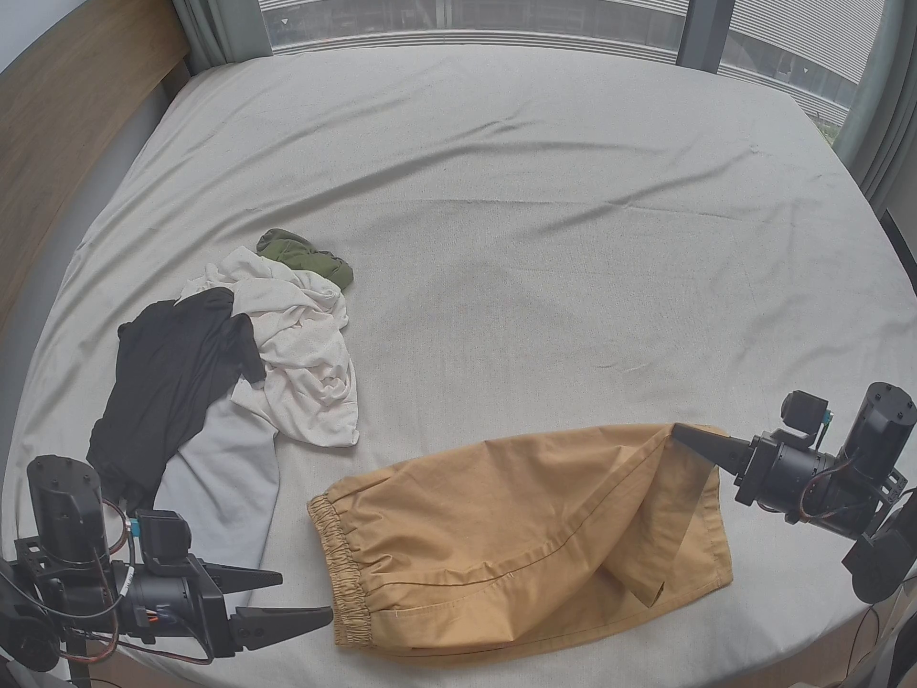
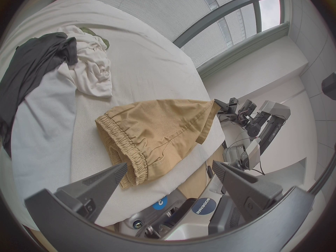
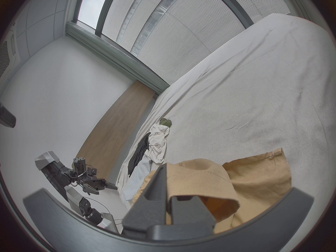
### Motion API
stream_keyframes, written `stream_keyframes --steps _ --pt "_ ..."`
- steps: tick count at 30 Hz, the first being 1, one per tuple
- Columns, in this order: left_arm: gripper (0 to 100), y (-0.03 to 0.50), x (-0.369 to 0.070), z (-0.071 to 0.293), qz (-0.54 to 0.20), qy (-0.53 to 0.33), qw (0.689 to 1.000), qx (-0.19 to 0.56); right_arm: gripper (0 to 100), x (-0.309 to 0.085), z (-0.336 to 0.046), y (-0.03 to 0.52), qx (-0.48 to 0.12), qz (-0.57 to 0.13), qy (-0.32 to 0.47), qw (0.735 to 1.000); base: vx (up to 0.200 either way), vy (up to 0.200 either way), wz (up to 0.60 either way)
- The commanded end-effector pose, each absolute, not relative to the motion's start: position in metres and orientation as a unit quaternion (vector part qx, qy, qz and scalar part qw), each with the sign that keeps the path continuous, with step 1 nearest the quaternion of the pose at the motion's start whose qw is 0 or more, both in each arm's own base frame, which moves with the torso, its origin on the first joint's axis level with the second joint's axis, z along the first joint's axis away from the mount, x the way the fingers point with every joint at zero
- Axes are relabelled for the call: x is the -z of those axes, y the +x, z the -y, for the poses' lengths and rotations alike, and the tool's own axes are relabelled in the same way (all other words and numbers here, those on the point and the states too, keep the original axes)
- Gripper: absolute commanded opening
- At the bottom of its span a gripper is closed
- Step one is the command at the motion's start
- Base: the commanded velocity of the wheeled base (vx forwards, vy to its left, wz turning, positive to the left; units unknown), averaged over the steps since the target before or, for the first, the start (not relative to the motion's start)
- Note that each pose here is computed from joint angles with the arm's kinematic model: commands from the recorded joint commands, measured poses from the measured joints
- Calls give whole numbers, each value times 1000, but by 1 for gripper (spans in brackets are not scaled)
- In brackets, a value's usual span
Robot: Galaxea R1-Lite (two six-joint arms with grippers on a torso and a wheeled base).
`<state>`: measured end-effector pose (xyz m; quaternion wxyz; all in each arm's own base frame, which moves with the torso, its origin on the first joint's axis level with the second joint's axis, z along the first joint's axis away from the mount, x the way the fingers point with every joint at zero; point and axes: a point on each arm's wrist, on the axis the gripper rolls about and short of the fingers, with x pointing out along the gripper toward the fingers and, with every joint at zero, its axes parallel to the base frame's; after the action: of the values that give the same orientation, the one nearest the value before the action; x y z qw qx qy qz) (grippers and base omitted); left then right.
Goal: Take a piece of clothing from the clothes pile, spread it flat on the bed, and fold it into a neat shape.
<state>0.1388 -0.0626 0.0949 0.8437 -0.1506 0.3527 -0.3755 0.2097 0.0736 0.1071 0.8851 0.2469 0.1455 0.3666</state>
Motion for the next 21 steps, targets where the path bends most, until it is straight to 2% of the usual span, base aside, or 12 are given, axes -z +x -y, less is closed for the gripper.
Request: stream_keyframes --steps 1,7,21 --pt "100 155 -69 69 -401 -141 828 366 0 -104 -73 212 -366 -152 248 884 0 0 0" --pt "100 169 -53 75 -387 -140 834 368 0 -104 -73 212 -366 -152 248 884 0 0 0" --pt "100 166 -31 86 -414 -140 818 374 0 -104 -71 213 -361 -151 248 886 0 0 0"
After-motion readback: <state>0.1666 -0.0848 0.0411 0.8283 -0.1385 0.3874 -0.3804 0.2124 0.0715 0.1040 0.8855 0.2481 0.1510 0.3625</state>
